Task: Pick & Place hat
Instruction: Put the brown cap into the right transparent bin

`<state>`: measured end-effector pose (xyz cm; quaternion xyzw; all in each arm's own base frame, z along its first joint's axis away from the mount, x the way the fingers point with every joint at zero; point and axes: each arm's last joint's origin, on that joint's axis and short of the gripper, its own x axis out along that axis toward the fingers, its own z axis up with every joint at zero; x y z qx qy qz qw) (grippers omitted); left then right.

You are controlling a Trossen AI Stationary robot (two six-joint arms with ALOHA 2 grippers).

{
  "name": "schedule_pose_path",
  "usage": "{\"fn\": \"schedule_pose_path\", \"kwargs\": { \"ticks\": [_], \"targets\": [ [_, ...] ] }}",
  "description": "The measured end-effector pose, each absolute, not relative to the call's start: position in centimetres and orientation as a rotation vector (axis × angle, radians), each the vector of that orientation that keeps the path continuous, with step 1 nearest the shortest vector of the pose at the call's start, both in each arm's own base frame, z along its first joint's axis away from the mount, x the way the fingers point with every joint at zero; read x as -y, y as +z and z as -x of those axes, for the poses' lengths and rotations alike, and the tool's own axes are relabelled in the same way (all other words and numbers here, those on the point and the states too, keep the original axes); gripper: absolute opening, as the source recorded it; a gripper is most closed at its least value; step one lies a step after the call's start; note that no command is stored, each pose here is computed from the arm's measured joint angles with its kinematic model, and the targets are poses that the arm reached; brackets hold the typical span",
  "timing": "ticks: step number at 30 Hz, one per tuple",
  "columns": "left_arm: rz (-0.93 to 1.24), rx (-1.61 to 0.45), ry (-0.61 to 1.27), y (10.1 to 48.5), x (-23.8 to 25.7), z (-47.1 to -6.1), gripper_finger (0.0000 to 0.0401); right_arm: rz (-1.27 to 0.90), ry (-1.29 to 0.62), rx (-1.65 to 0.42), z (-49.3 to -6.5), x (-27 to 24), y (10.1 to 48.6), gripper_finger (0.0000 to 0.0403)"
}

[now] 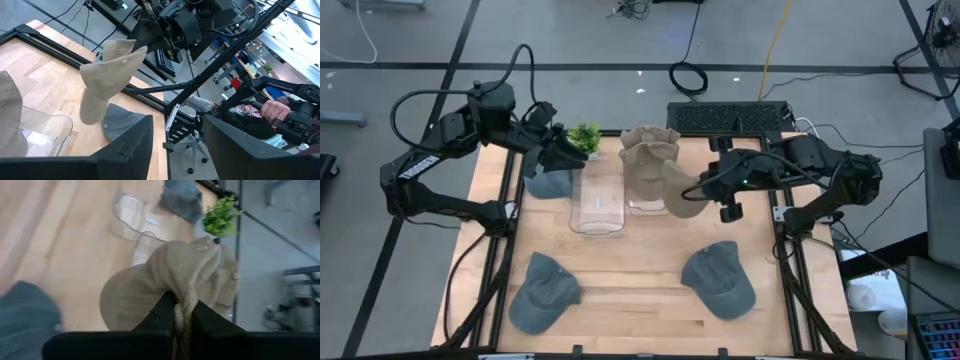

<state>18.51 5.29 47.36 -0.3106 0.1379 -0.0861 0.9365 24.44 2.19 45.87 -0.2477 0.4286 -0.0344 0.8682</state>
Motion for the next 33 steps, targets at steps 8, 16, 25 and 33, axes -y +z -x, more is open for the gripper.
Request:
{"fn": "schedule_pose_path", "kwargs": {
  "ticks": [8,16,25,33],
  "targets": [
    [0.635,-0.282,-0.175,47.4,-5.3,-18.5,0.0177,0.657,-0.148,-0.811,-25.8,-2.1,46.9,0.0008],
    [0.642,-0.283,-0.175,47.4,-5.3,-18.5,0.018,0.74,-0.187,-0.618,-27.1,-1.7,48.6,0.0008],
    [0.641,-0.282,-0.174,47.4,-5.3,-18.5,0.0182,0.783,-0.213,-0.601,-27.8,-0.8,48.7,0.0008],
    [0.641,-0.282,-0.173,47.4,-5.3,-18.5,0.0182,0.769,-0.225,-0.731,-30.3,0.9,45.4,0.0008]
  ]
}}
